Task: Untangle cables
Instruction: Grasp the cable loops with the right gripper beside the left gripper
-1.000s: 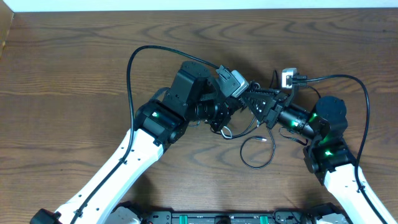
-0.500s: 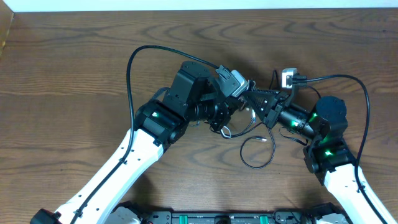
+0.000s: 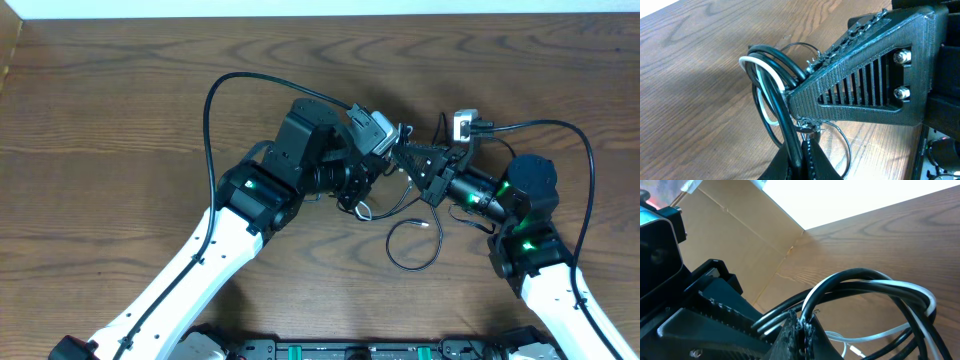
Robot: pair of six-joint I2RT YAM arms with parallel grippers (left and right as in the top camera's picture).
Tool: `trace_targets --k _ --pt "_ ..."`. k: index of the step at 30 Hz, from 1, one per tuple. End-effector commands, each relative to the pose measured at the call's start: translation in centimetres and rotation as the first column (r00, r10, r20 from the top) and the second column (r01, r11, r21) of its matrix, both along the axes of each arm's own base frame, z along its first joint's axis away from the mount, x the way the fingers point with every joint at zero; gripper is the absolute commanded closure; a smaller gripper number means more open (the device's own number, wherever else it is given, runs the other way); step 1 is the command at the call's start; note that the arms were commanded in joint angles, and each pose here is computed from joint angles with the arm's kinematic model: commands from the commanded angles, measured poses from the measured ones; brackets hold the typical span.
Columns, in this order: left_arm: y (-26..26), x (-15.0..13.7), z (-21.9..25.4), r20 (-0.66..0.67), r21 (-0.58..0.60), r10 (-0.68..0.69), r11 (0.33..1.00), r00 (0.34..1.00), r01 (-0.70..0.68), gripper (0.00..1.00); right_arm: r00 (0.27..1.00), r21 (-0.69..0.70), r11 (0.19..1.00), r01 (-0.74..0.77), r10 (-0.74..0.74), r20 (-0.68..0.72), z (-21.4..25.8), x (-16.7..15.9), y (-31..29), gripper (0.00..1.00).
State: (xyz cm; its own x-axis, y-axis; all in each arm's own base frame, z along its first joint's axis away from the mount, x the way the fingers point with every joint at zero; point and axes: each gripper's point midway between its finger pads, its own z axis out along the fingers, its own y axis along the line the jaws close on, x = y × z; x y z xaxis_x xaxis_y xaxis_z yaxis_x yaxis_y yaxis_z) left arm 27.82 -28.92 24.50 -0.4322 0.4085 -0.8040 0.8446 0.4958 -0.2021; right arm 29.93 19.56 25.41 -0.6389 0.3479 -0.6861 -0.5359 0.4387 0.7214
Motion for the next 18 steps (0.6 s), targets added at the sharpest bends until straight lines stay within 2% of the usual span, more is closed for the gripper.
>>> trace_targets --k 1,5,11,18 --pt "0.0 0.3 0.8 0.045 0.005 0.004 1.0 0.999 -0.004 0.92 1.0 0.003 1.0 -0.022 0.022 0.021 0.6 -0.3 0.4 0.99" --pt "1.0 1.5 0.4 0.073 0.051 0.078 0.995 0.994 -0.082 0.92 0.994 0.021 0.997 -0.073 0.071 0.087 2.0 -0.9 0.8 0.99" --pt "1.0 1.6 0.4 0.076 0.054 0.081 0.995 0.994 -0.086 0.92 0.959 0.037 0.986 -0.164 0.15 0.239 4.8 -2.3 1.5 0.99" --pt "1.5 1.9 -0.1 0.077 0.079 0.105 0.991 0.991 -0.111 0.92 0.95 0.04 0.984 -0.171 0.155 0.27 5.4 -2.5 1.5 0.99"
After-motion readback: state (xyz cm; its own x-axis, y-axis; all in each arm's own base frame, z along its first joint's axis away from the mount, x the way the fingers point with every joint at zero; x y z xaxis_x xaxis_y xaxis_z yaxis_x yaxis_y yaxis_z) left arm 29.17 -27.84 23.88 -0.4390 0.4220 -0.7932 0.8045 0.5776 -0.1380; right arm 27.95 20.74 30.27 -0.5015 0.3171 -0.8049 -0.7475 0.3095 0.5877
